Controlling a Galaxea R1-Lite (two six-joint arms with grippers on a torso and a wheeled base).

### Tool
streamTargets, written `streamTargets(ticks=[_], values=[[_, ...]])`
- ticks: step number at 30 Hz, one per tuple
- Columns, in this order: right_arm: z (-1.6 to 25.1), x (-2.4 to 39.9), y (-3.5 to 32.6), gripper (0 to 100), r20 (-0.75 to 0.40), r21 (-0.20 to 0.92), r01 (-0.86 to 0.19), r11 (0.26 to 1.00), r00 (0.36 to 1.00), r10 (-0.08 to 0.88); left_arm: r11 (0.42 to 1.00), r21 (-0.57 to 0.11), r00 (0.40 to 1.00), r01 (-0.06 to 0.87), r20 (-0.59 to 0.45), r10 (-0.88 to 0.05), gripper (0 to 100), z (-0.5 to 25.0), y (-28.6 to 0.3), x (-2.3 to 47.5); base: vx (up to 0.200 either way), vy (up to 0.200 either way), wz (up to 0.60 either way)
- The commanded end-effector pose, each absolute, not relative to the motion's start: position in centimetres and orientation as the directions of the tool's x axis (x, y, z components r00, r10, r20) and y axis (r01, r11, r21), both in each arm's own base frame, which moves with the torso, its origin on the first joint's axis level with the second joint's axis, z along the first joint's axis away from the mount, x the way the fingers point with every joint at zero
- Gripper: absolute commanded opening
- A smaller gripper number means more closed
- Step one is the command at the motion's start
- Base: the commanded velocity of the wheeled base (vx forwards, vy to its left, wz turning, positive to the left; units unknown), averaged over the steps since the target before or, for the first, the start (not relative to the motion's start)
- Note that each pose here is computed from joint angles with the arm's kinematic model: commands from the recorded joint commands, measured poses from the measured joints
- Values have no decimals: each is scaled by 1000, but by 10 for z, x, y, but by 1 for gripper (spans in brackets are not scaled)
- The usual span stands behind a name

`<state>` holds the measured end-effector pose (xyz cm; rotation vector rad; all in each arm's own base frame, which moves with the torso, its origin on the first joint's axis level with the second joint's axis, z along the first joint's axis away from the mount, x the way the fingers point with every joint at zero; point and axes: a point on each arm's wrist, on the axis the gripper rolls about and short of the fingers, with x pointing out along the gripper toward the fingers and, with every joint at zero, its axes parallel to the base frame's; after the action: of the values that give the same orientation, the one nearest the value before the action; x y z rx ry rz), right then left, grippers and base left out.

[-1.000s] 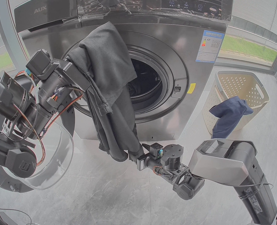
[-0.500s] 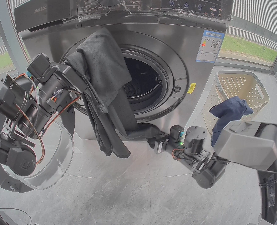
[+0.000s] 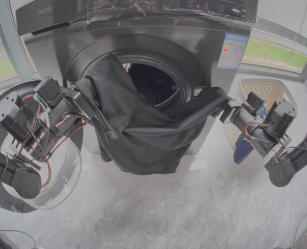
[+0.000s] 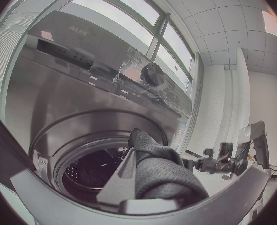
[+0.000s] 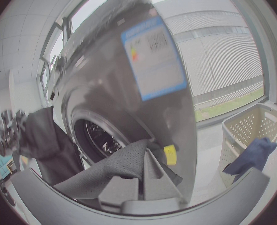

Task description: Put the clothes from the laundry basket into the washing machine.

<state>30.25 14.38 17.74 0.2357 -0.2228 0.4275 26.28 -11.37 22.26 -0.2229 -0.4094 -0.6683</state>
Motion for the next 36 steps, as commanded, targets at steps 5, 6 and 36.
streamTargets(ticks=[5, 6, 36], values=[[234, 276, 122, 0, 434, 183, -442, 878, 838, 331, 775, -100, 749, 624, 359, -557, 0, 200, -111, 265, 0, 0, 0], [238, 274, 120, 0, 441, 184, -442, 878, 835, 328, 776, -102, 752, 623, 350, -558, 0, 197, -111, 267, 0, 0, 0], [262, 260, 134, 0, 518, 188, -513, 838, 776, 360, 756, -197, 764, 624, -51, -643, 100, 102, -107, 243, 0, 0, 0]])
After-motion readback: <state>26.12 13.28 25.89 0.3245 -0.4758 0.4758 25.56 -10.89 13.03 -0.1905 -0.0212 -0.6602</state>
